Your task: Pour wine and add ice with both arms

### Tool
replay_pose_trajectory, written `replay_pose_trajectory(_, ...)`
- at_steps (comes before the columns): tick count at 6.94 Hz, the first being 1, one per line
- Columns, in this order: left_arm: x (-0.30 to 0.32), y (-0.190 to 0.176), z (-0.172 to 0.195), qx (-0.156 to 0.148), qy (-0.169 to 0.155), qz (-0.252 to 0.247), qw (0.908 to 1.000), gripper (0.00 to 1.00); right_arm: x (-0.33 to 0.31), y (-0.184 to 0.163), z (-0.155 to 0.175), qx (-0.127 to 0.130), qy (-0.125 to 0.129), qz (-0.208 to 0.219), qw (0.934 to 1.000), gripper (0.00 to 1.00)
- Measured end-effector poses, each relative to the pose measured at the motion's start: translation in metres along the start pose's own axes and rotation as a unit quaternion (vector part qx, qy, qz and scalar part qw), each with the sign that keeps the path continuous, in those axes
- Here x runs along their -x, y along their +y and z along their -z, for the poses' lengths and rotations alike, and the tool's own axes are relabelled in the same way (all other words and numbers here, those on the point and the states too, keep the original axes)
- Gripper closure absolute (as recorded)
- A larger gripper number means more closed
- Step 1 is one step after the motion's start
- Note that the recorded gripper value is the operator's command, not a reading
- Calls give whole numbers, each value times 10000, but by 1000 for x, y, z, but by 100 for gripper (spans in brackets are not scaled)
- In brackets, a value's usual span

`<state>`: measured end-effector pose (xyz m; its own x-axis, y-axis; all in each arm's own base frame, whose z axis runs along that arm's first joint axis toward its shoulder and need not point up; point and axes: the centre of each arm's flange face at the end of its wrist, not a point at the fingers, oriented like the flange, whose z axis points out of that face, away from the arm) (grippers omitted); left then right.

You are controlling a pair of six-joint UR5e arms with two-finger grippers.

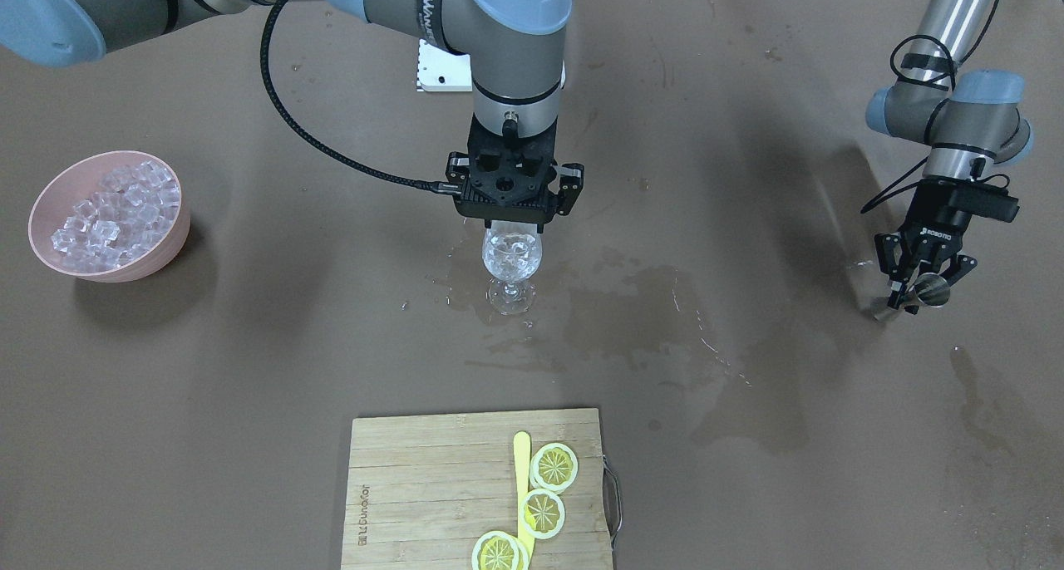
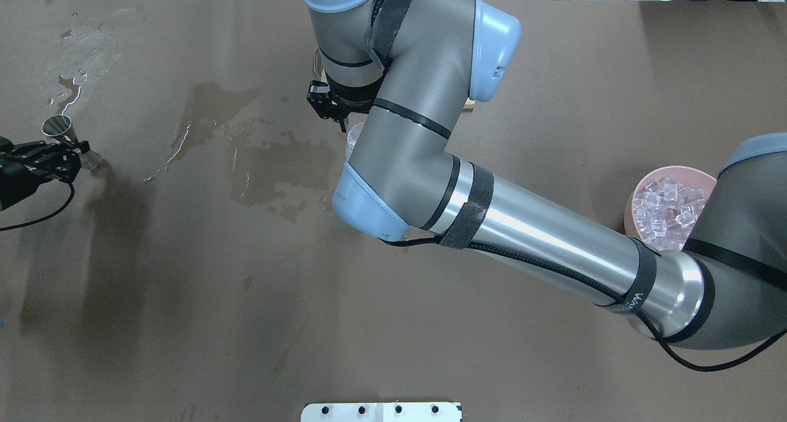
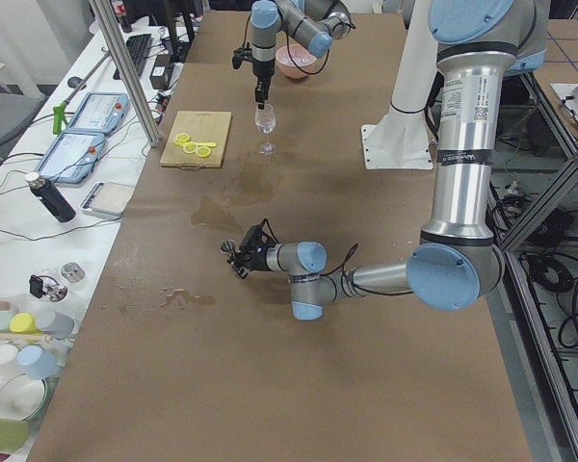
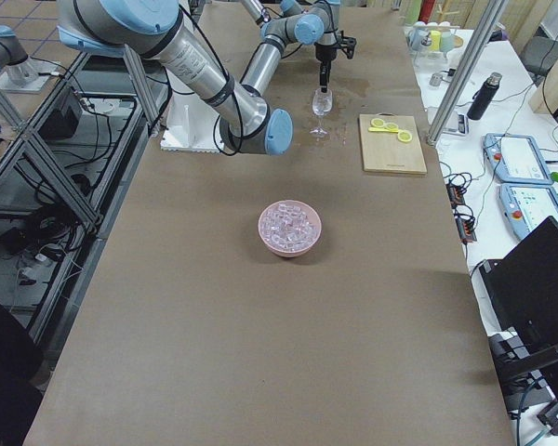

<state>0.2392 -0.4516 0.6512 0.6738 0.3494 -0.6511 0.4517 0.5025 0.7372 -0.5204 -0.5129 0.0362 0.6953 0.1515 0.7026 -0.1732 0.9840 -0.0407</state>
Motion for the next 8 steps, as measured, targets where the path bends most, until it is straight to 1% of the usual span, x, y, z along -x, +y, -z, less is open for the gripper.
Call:
replay_pose_trajectory(1, 0, 0, 0, -7, 9, -2, 10000, 58, 0, 0, 1, -1, -4, 1, 10000, 33)
replay_pose_trajectory(3, -1, -1, 0, -12, 19, -3, 10000, 47, -4, -8, 8, -38, -43, -5, 10000, 22)
replay_pose_trajectory(4, -1, -1, 0, -19, 26, -2, 10000, 40, -14, -24, 22, -91, -125, -49, 9999, 13)
replay_pose_trajectory(5, -2, -1, 0, -41, 47, 2, 10000, 27, -32, -38, 37, -117, -237, -76, 9996, 12)
replay_pose_trajectory(6, -2, -2, 1, -67, 71, 9, 10000, 2, -57, -49, 49, -127, -346, -88, 9993, 11)
replay_pose_trajectory(7, -4, -3, 0, -91, 93, 24, 9999, 1, -88, -57, 59, -136, -446, -95, 9989, 7)
replay_pose_trajectory(8, -5, -5, 0, -109, 111, 33, 9999, 1, -118, -61, 64, -142, -508, -77, 9986, 0)
